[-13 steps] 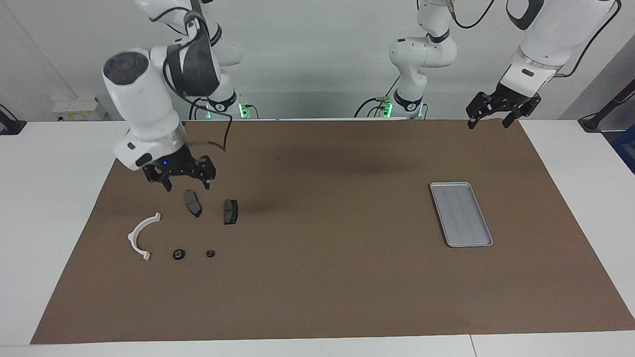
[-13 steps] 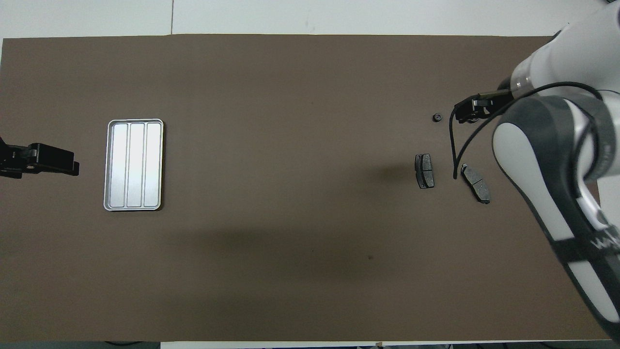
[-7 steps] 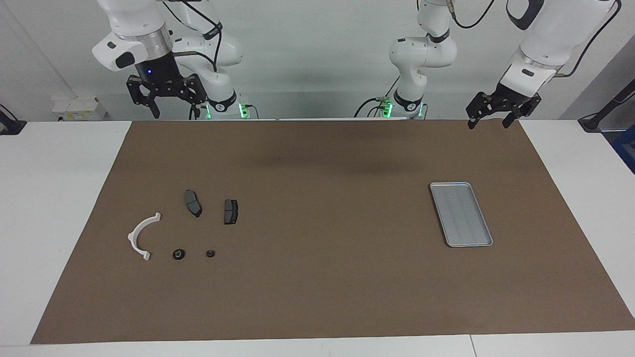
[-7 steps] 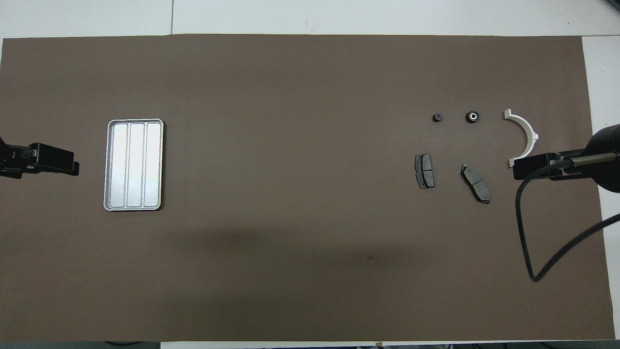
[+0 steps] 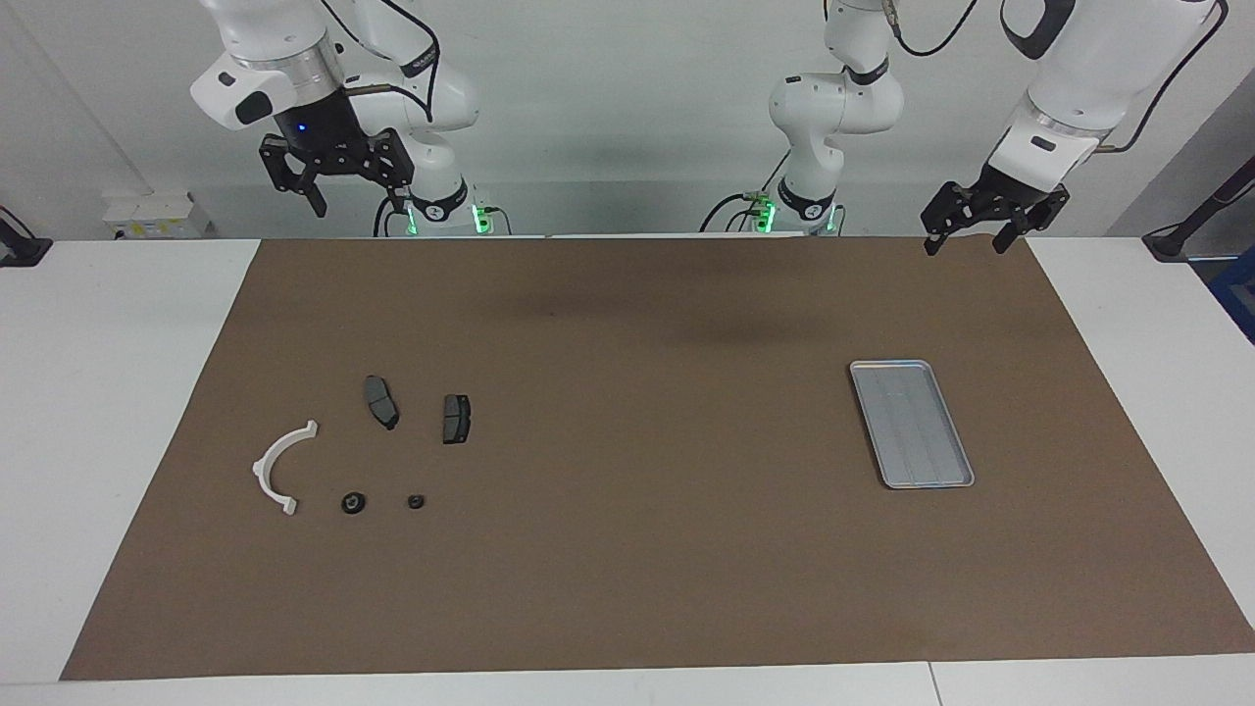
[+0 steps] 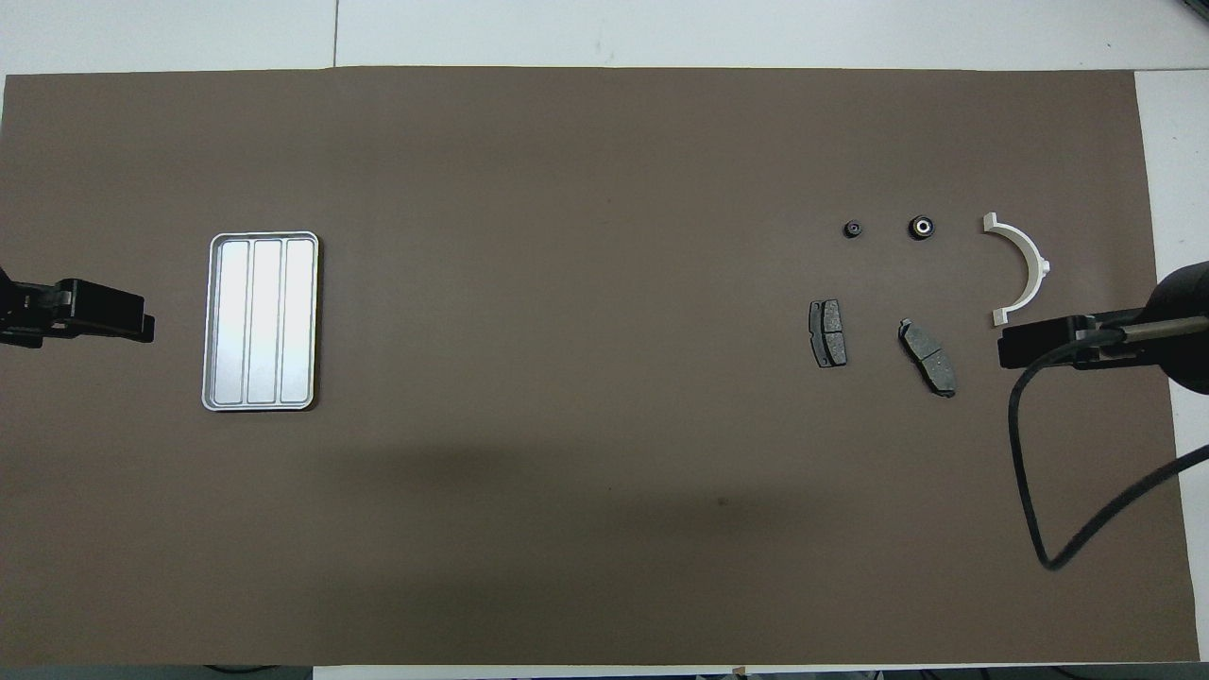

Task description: Place bearing gear from tray to pile

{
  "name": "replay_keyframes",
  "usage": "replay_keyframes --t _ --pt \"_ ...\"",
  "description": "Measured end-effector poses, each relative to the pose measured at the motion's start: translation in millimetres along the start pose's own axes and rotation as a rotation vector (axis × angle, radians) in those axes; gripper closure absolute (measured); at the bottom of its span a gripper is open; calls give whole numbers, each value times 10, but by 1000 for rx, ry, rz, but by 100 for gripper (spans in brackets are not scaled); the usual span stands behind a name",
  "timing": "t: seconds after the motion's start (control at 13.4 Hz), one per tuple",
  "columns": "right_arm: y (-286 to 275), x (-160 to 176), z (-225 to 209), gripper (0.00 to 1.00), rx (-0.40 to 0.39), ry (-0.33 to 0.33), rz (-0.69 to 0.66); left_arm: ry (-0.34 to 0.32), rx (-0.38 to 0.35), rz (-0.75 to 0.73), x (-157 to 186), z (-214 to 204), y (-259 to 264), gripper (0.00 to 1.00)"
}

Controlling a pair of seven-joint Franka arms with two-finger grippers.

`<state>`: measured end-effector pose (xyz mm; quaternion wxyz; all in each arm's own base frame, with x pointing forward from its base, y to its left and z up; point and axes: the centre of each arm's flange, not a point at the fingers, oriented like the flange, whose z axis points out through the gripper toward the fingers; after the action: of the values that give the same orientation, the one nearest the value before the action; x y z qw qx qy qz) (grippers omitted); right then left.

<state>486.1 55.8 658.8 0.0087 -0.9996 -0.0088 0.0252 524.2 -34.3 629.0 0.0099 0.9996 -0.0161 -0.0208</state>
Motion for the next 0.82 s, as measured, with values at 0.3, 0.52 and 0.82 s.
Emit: replay_keyframes --t 0.3,0.52,0.82 --pt "15 -29 23 0 -2 -27 3 0 0 0 0 0 0 0" --pt "15 -29 24 0 -1 -28 3 0 0 0 0 0 0 0" --pt "13 -29 24 0 -1 -28 2 0 0 0 0 0 0 0"
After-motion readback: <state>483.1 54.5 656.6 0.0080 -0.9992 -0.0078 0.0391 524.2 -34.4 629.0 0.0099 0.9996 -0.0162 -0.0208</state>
